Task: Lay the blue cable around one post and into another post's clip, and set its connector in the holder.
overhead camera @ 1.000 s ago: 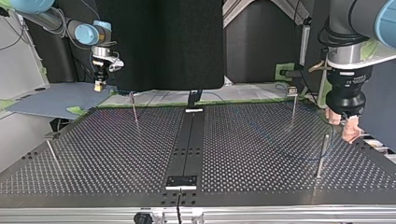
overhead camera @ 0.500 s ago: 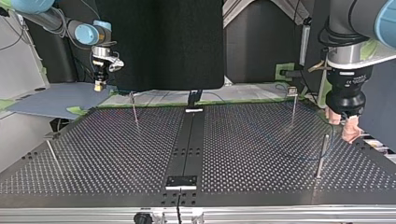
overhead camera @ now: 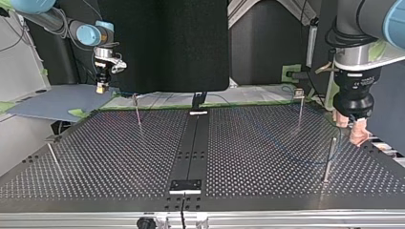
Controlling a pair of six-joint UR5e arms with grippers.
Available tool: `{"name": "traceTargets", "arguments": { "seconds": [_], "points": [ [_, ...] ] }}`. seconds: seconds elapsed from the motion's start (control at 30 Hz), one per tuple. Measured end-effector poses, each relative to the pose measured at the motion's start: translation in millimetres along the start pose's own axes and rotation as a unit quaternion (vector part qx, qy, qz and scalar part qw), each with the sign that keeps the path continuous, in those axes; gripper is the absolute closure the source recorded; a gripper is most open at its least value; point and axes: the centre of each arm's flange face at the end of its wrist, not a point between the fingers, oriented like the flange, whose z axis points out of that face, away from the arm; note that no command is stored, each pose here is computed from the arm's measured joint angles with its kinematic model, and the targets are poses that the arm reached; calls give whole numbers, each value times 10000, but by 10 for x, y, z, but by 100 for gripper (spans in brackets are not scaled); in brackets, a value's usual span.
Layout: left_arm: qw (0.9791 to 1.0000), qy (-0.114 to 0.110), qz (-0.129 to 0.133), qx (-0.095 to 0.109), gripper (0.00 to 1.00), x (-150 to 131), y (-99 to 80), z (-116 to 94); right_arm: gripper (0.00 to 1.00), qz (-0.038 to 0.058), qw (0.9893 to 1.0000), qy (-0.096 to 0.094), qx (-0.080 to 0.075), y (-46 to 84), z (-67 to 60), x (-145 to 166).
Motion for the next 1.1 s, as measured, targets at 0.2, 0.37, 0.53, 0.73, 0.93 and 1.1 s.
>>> {"name": "traceTargets", "arguments": {
  "seconds": [0.2,0.37,0.53,0.73,0.93,1.1],
  "points": [
    [10000,6,-4,-1,0,2,0,-1,100,1,10000,7,2,-1,1,2],
    [10000,3,-4,0,0,2,0,0,100,1,10000,9,3,-2,2,2],
    [10000,3,-4,0,0,1,0,0,100,0,10000,8,2,-1,2,2],
    [10000,24,31,34,0,35,-6,-33,100,2,10000,8,1,0,2,1],
    [9991,-73,200,376,0,118,-101,-220,100,1,10000,7,3,-1,3,1],
    [9972,-35,122,742,0,292,-260,-238,100,-1,10000,17,-1,3,9,4]
  ]
}}
